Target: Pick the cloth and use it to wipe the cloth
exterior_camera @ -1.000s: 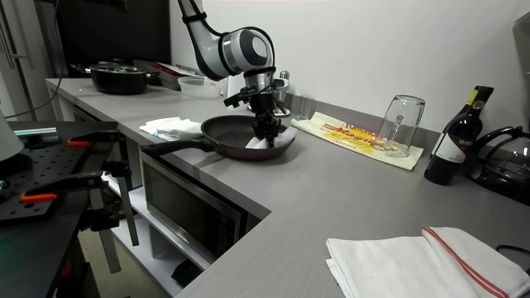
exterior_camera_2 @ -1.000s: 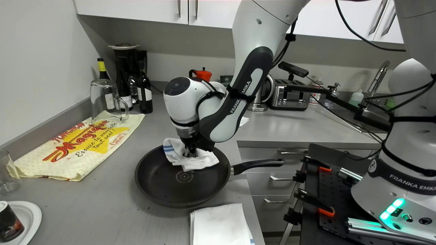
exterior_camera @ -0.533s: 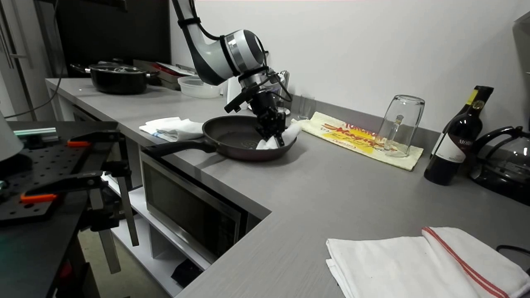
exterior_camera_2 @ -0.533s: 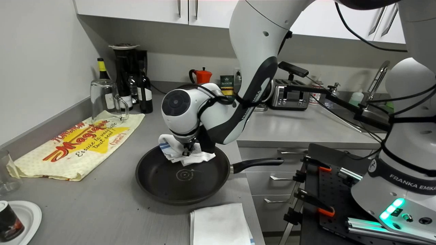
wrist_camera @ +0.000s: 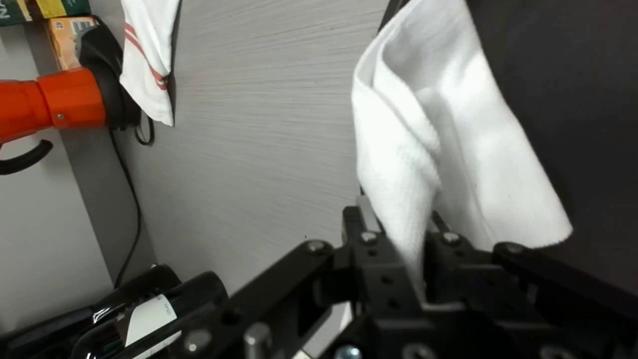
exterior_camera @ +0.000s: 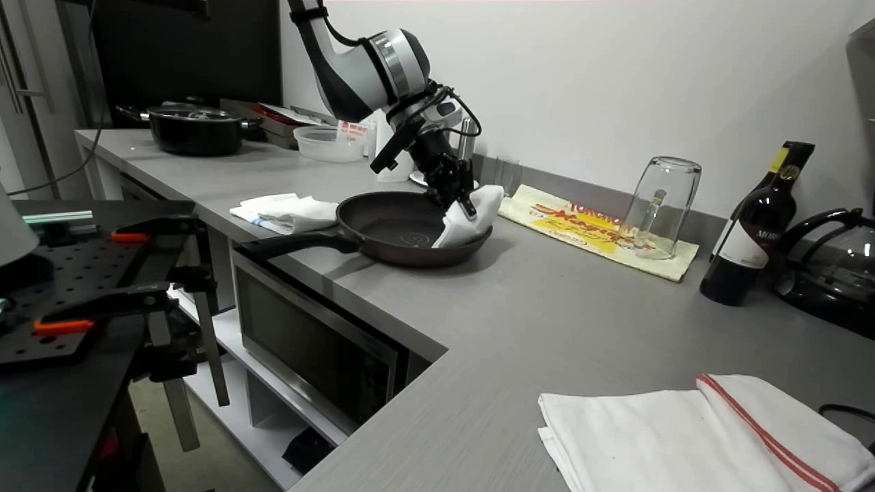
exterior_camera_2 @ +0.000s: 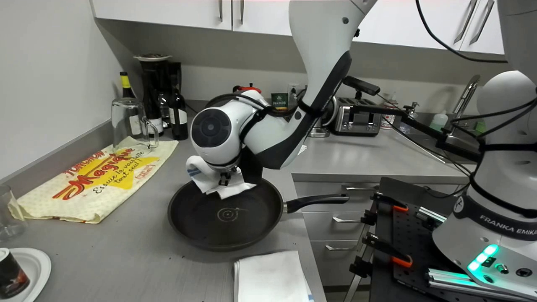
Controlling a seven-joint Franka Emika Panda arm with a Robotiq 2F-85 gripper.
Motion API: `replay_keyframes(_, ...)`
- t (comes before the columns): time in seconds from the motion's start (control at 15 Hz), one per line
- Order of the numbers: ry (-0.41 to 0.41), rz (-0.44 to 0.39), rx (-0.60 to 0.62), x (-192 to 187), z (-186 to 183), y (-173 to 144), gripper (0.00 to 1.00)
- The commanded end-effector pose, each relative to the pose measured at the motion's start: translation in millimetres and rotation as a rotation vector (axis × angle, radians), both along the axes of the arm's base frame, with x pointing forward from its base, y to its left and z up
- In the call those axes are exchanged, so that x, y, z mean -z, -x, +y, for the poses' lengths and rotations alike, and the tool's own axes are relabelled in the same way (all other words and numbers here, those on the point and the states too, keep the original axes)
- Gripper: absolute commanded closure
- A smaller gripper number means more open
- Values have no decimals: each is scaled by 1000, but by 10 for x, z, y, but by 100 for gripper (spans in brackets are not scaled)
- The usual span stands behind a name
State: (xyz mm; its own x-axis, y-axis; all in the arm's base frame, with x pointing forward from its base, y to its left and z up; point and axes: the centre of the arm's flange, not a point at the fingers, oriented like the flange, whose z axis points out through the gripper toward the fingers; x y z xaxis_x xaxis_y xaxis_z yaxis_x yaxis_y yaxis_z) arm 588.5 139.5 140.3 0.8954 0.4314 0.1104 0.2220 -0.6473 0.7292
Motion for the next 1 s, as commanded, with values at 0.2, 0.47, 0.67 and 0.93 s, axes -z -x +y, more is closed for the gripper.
replay_keyframes(0.2, -275, -2, 26, -999, 768, 306, 96)
replay_keyframes(0.47, -499, 70, 52, -1335, 1308, 583, 96)
replay_keyframes(0.67, -610, 149, 109, -1315, 1652, 845, 96)
replay_keyframes(0.93, -751, 267, 165, -1021, 1964, 1119, 96)
